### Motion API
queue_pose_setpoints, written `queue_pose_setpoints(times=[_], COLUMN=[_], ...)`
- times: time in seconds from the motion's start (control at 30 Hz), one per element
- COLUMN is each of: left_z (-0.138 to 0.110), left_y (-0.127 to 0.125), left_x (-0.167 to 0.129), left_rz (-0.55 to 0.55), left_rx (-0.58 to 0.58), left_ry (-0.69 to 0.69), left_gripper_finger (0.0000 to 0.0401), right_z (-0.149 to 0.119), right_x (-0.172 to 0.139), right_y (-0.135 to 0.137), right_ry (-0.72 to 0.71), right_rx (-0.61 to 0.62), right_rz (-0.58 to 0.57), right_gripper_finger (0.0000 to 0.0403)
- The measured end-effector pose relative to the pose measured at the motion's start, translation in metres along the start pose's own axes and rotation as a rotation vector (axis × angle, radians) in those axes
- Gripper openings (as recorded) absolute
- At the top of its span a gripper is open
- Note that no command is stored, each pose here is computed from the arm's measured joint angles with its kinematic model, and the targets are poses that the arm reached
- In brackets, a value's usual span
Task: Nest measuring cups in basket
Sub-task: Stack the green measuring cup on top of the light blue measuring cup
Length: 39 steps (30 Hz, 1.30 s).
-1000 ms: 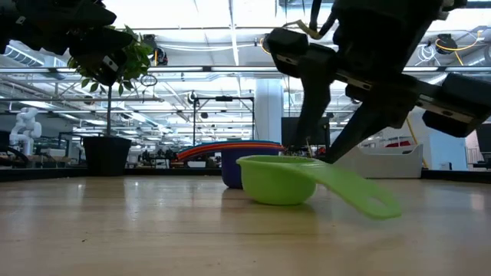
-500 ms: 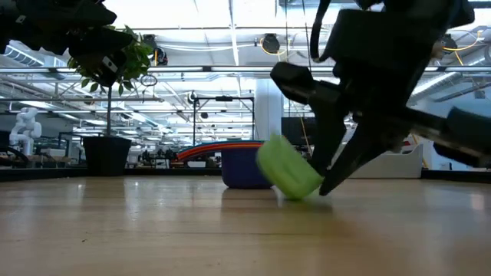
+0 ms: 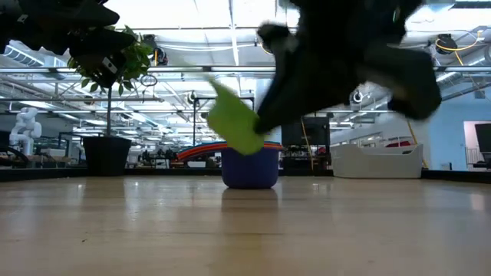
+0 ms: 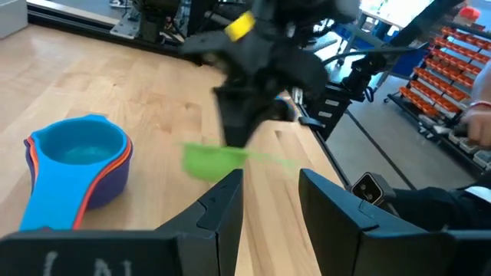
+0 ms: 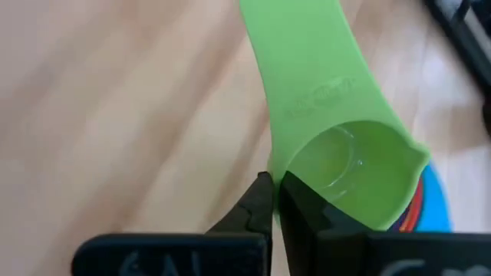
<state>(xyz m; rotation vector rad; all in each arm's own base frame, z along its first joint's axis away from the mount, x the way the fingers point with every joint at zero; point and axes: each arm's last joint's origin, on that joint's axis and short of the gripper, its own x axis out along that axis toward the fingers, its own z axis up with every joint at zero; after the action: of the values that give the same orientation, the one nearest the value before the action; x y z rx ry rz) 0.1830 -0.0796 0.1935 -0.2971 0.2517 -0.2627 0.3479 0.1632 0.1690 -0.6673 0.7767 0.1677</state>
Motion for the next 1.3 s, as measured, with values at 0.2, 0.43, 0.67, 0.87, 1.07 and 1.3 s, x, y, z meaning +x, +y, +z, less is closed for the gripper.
queue_pose_setpoints(times=[0.2,0.43,0.67,0.87,1.07,1.3], left_z=[0.000,0.001,0.001,0.000,0.000,-0.001], left_y=[0.000,0.000,0.000,0.001,0.001,0.001], left_x=[0.000,0.000,0.000,0.000,0.000,0.000], left_rz=[0.012,0.014,0.014,0.017,0.017,0.019], left_rx=[-0.002,-0.004,-0.003,0.014,0.028,0.034], left_ry=[-0.006,-0.011,-0.009,0.000,0.000,0.008], left_gripper_finger=[0.0131,0.0131,0.0131,0.0131,0.0131,0.0131], right_z=[0.033,0.034,-0.001,-0.009,-0.015,-0.020], right_x=[-0.012,-0.011,-0.002,-0.002,0.001,0.002], right_y=[-0.028,-0.082,-0.113,-0.117,-0.118,-0.121], right_ry=[-0.062,0.008,0.231,0.285,0.330,0.360], right_rx=[0.256,0.659,0.929,0.925,0.946,0.954], right_rz=[-0.158,-0.173,-0.039,-0.041,0.007,0.015], right_gripper_finger=[0.0001,0.0000,0.0000,0.0000,0.0000,0.0003])
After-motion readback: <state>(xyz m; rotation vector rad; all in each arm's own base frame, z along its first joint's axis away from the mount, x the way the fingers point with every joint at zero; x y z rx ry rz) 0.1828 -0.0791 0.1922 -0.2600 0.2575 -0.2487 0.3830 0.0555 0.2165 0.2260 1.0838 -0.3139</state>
